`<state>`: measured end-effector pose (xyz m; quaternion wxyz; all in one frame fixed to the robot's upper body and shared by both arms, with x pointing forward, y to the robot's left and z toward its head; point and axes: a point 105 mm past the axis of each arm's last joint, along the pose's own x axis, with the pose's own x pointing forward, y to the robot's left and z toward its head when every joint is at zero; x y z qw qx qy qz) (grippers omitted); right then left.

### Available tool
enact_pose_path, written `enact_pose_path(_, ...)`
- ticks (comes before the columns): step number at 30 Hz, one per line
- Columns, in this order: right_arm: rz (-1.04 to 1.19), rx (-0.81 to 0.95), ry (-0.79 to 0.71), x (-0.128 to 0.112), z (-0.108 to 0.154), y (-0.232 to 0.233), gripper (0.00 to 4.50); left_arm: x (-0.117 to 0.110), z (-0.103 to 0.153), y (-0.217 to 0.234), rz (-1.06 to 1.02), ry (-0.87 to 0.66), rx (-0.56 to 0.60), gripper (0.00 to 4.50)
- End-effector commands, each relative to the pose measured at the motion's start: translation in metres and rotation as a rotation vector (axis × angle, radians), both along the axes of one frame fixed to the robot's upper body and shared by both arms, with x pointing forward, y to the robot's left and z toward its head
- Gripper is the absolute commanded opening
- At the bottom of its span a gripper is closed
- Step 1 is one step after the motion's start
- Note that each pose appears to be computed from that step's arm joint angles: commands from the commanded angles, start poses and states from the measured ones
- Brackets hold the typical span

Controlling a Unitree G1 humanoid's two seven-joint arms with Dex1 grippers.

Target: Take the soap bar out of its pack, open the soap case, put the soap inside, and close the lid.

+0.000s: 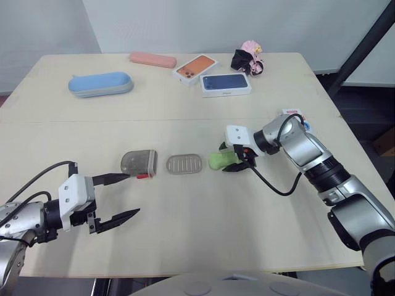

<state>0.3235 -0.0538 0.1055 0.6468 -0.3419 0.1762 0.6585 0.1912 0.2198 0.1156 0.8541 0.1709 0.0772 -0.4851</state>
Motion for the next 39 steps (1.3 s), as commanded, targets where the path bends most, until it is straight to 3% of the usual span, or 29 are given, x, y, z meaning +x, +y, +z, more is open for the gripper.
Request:
enact_pose_path(1,0.005,0.011,-0.041,0.001,0.01,0.003,2.38,0.003,0.003,0.0,0.003,-0.011,-0.004,4.5)
enact_pose_path(3,0.006,-0.005,-0.046,0.001,0.007,0.001,1.74,0.005,0.003,-0.001,0.005,-0.016,-0.005,4.5)
enact_pose_path(4,0.007,-0.013,-0.048,0.001,0.005,-0.001,1.68,0.006,0.003,-0.001,0.007,-0.018,-0.005,4.5)
enact_pose_path(10,0.007,-0.01,-0.064,0.002,0.006,-0.002,1.68,0.007,0.002,-0.001,0.021,-0.018,-0.006,4.5)
enact_pose_path(17,0.1,0.09,-0.132,-0.003,0.044,0.02,1.68,0.008,0.001,0.007,0.071,-0.024,-0.005,4.5)
enact_pose_path(22,0.167,0.165,-0.124,-0.022,0.066,0.055,1.68,0.009,0.001,0.019,0.1,-0.027,0.014,4.5)
enact_pose_path(32,0.131,0.177,-0.085,-0.036,0.046,0.106,1.68,0.013,0.005,0.028,0.126,-0.052,0.026,4.5)
enact_pose_path(39,0.113,0.135,-0.1,-0.032,0.034,0.111,1.68,0.015,0.008,0.027,0.127,-0.062,0.031,4.5)
